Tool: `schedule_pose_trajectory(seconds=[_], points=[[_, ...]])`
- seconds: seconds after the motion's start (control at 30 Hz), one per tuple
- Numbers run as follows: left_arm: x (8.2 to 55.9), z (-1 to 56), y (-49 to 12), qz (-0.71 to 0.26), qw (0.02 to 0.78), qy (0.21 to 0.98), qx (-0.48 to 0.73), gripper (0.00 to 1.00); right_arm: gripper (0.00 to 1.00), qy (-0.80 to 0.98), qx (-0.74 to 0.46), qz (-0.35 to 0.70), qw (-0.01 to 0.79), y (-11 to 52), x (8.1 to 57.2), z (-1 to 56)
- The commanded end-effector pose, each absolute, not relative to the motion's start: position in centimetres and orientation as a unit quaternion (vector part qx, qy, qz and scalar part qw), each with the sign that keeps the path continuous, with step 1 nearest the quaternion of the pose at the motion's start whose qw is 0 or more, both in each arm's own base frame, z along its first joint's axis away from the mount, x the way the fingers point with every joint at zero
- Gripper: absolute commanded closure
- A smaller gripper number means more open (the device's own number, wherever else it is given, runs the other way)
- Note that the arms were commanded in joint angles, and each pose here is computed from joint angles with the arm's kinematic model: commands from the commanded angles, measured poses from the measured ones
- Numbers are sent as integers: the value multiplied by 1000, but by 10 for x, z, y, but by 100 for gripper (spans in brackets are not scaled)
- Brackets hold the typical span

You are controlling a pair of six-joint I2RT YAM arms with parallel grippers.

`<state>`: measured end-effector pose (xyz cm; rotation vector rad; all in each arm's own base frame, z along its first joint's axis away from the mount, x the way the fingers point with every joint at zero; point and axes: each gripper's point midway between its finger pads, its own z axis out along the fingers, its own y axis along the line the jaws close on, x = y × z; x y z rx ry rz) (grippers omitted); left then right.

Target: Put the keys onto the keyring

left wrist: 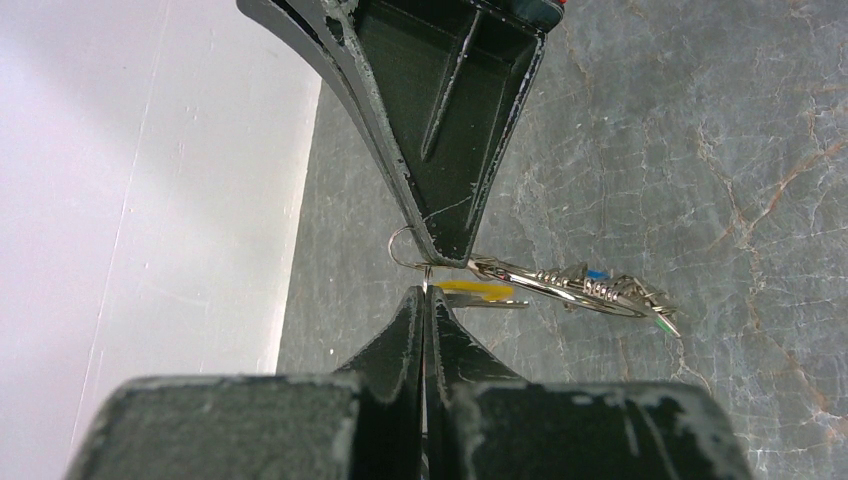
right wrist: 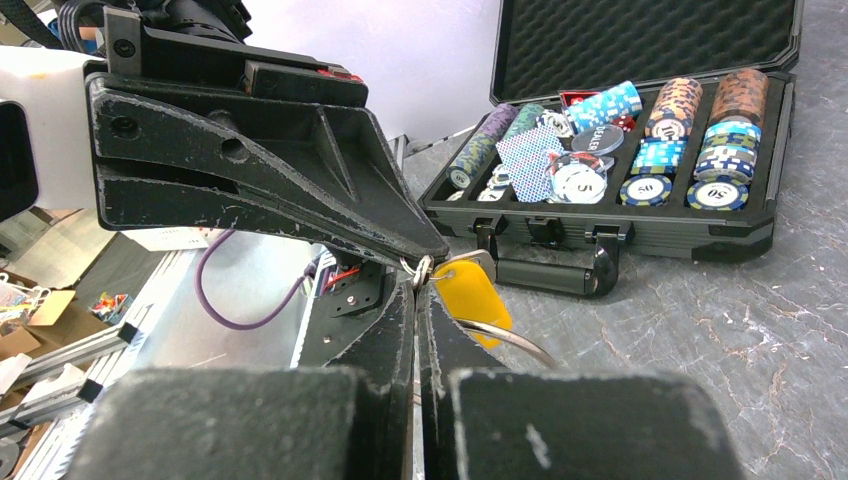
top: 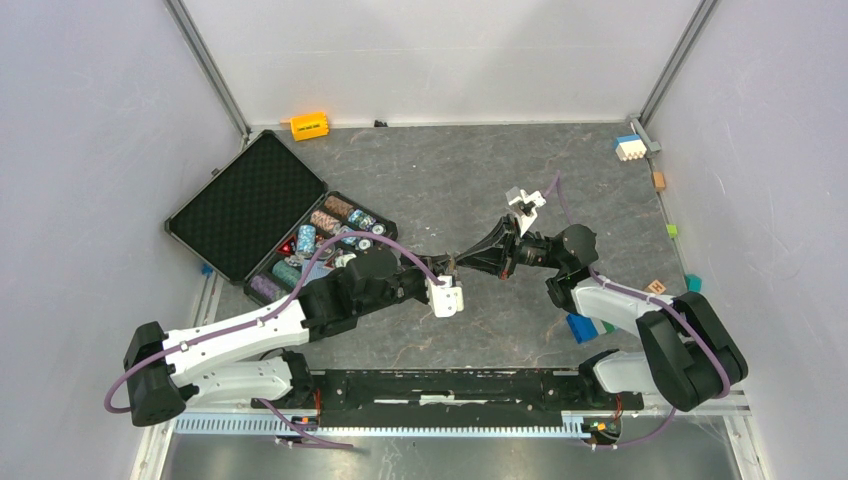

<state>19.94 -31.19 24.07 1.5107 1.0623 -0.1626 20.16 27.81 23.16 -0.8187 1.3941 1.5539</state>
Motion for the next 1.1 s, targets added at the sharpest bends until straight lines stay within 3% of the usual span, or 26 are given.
schedule_pose_trajectory(seconds=[0.0,1.07], points=[[198,269,-320,-81,628,439,638,98,100,538,-344,619,457,283,206,248],[200,273,-319,-74,631,441,634,98,100,537,-366,615,447,289,199,243]])
